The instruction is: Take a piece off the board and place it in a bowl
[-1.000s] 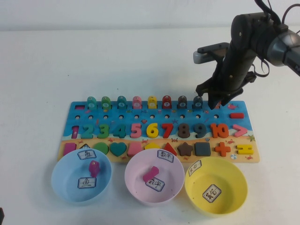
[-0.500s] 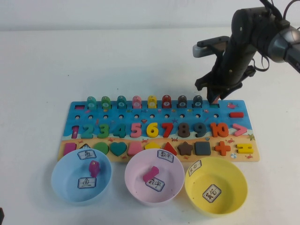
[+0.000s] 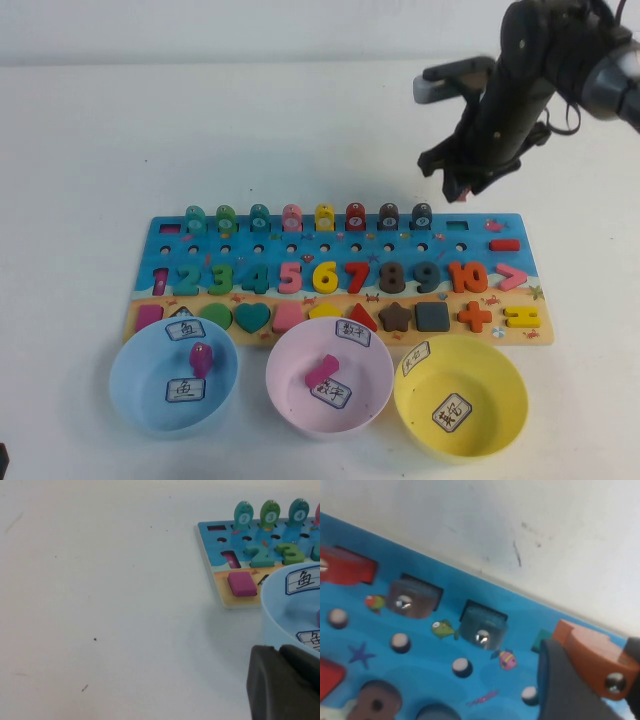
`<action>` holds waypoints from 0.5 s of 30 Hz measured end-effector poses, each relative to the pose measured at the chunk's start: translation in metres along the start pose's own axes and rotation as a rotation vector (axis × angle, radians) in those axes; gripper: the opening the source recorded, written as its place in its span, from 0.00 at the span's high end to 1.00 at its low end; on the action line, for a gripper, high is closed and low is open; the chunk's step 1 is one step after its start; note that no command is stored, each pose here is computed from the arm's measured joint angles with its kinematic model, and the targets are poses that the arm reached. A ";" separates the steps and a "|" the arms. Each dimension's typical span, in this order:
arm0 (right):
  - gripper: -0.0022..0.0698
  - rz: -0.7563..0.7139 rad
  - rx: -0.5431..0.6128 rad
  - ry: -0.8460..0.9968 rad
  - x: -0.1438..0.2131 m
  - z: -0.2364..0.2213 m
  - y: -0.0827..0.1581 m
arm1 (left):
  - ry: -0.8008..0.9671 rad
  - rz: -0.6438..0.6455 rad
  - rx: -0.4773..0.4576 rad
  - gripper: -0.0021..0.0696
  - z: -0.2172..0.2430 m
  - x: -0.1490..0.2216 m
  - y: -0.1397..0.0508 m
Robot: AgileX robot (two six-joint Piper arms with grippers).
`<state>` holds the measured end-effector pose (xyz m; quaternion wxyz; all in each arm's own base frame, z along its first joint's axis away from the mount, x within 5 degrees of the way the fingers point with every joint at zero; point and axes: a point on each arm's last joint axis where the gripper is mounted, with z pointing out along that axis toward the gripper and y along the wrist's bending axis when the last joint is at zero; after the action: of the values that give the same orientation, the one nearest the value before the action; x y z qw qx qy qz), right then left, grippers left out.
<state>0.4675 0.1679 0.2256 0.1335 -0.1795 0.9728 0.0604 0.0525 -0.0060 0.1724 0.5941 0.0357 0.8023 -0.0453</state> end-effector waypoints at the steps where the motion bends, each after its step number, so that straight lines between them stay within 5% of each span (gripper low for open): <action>1: 0.66 -0.002 0.001 -0.025 -0.001 -0.012 0.001 | 0.000 0.000 0.000 0.98 0.000 0.000 0.000; 9: 0.66 -0.100 -0.057 -0.196 0.016 -0.117 0.022 | 0.000 0.000 0.000 0.98 0.000 0.000 0.000; 15: 0.66 -0.381 -0.153 -0.210 0.047 -0.148 0.105 | 0.000 0.000 0.000 0.98 0.000 0.000 0.000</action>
<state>0.3515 0.2247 0.3612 0.2291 -0.3624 0.8946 0.1262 0.0525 -0.0060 0.1724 0.5941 0.0357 0.8023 -0.0453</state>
